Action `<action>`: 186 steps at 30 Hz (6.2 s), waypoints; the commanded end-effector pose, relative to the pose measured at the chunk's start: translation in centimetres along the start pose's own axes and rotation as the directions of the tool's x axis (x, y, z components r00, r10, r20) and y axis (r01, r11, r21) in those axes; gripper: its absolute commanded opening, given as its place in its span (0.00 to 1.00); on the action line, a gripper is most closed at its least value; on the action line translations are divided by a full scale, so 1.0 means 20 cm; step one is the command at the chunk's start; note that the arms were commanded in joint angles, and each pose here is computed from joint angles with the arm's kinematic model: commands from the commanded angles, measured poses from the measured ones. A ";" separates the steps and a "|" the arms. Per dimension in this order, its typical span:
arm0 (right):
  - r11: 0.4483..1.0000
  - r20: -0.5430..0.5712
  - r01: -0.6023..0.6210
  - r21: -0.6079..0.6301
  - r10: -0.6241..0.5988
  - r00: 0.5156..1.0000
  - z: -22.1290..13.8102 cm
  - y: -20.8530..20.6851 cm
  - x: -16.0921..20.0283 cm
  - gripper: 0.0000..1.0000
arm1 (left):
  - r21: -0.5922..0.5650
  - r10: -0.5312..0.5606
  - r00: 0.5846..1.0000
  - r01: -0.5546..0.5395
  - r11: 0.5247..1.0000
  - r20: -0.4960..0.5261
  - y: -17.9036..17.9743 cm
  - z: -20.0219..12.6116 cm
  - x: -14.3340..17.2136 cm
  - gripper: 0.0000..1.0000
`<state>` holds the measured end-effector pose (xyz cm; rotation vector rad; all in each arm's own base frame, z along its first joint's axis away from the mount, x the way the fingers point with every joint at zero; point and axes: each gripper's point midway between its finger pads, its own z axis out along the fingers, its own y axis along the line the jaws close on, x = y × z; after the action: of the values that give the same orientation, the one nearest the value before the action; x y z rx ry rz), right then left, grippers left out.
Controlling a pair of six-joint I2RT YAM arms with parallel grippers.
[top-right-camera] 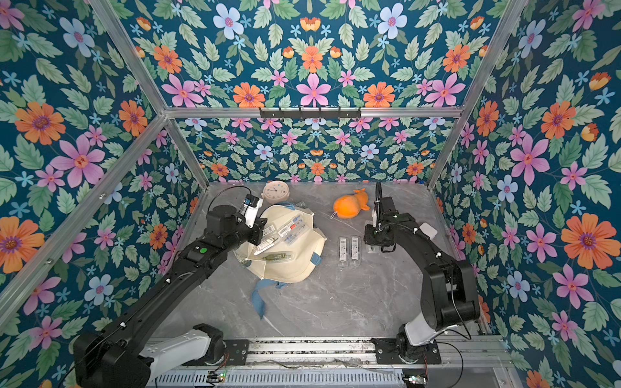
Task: Take out the compass set from the canvas bag
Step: Place the compass set at the center of the board, then pick up the compass set from the canvas bag, then place the compass set at the center of the board.
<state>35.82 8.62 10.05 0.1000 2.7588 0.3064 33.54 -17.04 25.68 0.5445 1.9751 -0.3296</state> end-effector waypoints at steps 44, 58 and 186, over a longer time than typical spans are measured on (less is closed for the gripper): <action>0.996 -0.164 -0.093 -0.013 0.090 0.982 0.30 -0.07 0.17 0.56 | 0.030 0.006 0.999 -0.007 1.000 0.042 -0.02 -0.01 -0.05 0.00; 0.996 -0.041 -0.007 -0.086 0.004 0.999 -0.02 0.16 0.13 0.56 | 0.034 0.002 1.000 -0.003 0.999 0.029 -0.03 0.02 -0.03 0.00; 0.823 0.210 0.537 -0.184 -0.501 0.840 -0.72 0.77 0.25 0.32 | 0.014 0.024 0.998 -0.025 1.000 0.053 -0.02 -0.04 -0.06 0.00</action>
<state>25.15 24.51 24.81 -0.8124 2.4182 0.5140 32.89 -17.15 25.78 0.5661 1.9610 -0.3450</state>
